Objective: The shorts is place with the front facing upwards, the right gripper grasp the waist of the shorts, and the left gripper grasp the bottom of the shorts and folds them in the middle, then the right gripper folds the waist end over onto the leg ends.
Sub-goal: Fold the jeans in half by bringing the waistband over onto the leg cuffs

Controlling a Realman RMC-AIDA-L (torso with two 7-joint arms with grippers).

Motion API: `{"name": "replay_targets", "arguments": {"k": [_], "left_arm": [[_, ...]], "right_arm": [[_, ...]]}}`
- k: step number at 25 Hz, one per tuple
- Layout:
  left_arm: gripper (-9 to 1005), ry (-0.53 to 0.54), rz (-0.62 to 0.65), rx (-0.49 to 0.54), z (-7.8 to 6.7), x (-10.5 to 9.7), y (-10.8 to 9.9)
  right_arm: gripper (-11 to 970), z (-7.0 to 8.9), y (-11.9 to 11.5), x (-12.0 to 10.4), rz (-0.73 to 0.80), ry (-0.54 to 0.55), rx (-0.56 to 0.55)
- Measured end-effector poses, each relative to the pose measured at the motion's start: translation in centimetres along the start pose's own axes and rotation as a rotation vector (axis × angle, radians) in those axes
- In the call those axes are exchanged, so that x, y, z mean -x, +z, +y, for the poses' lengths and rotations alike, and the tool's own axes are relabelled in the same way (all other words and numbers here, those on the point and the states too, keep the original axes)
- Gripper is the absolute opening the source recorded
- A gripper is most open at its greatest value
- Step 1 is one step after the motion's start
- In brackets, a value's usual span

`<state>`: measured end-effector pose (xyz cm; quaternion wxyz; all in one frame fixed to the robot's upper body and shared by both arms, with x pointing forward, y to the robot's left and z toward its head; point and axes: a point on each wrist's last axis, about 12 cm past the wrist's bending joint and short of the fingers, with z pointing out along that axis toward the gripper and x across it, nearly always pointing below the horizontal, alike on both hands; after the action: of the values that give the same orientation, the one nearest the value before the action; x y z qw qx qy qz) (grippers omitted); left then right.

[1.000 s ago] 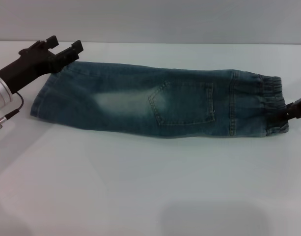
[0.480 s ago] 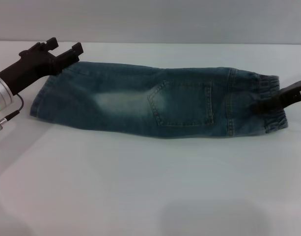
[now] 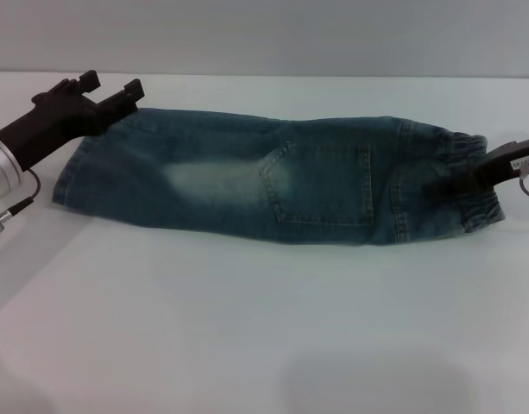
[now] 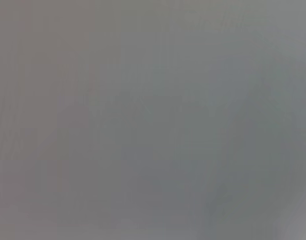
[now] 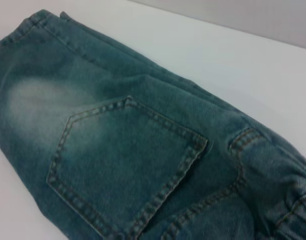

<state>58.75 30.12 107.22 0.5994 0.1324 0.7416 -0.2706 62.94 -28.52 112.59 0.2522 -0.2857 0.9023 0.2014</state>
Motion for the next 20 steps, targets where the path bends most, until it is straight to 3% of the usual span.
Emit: {"name": "replay_targets", "arguments": {"k": [6,12,17,20], "left_arm": [[839,0.000,0.004,-0.007,-0.1,-0.2,0.0],[839,-0.002,0.013,-0.030,-0.6,-0.5,0.2],[838,0.015,0.018,-0.069,-1.7,-0.9,1.3],[838,0.022,0.021,-0.086,-2.2,-1.0,1.9]], "right_arm": [[560,-0.2,0.2,-0.7,0.000,-0.010,-0.014],[369,-0.4,0.1,-1.7,0.008,-0.009,-0.014],[150,-0.4,-0.6,-3.0,0.012,-0.001,0.008],[107,-0.3,-1.8,-3.6,0.004,-0.006,0.030]]}}
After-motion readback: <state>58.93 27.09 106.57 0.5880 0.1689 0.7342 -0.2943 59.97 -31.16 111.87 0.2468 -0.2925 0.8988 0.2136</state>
